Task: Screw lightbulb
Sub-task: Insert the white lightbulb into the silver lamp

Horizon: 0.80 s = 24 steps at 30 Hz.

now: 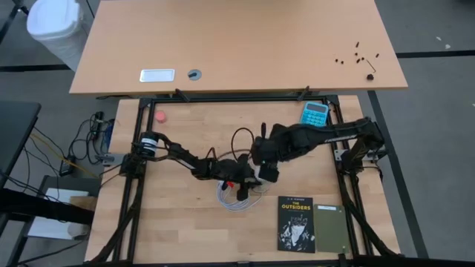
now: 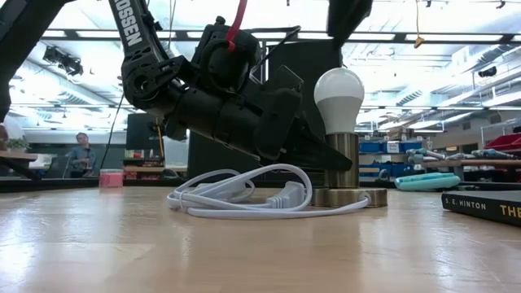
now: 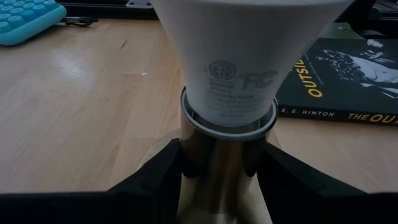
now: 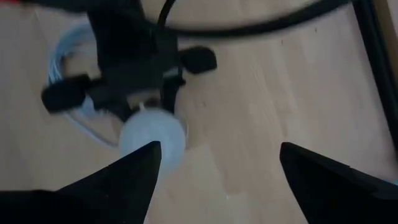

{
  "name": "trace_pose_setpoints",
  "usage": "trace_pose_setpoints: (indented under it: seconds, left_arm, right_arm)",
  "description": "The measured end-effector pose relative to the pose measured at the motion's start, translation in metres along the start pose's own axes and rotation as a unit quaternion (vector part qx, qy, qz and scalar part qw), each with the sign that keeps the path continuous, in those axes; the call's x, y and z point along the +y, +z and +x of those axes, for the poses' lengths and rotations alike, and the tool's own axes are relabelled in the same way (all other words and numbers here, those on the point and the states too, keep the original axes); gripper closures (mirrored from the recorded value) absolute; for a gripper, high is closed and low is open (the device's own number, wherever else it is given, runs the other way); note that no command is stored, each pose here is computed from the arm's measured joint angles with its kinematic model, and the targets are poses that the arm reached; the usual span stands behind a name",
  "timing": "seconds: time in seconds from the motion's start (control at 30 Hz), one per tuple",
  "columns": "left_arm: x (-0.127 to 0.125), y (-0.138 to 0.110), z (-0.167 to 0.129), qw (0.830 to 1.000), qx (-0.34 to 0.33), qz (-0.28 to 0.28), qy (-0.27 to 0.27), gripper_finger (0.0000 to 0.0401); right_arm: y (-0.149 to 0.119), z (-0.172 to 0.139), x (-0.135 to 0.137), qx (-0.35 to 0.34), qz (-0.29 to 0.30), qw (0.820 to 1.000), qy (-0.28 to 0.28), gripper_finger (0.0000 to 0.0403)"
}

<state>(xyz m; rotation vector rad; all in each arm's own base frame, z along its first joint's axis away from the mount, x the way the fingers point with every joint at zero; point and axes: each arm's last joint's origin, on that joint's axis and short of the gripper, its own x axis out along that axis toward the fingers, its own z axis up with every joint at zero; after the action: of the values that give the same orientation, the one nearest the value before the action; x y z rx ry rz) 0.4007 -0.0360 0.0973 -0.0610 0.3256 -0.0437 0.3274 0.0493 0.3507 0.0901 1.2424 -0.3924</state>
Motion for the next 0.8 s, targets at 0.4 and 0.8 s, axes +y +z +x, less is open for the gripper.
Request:
trace_pose_setpoints:
  seconds: [0.4, 0.8]
  left_arm:
    - [0.0, 0.0, 0.0, 1.0, 0.001, 0.0, -0.001, 0.0217]
    - [0.0, -0.001, 0.0, 1.0, 0.001, 0.0, -0.001, 0.0217]
  right_arm:
    - [-0.022, -0.006, 0.026, 0.008, -0.088, 0.995, -0.038, 0.0088]
    - [-0.059, 0.059, 0.035, 0.128, -0.109, 0.984, -0.066, 0.0084]
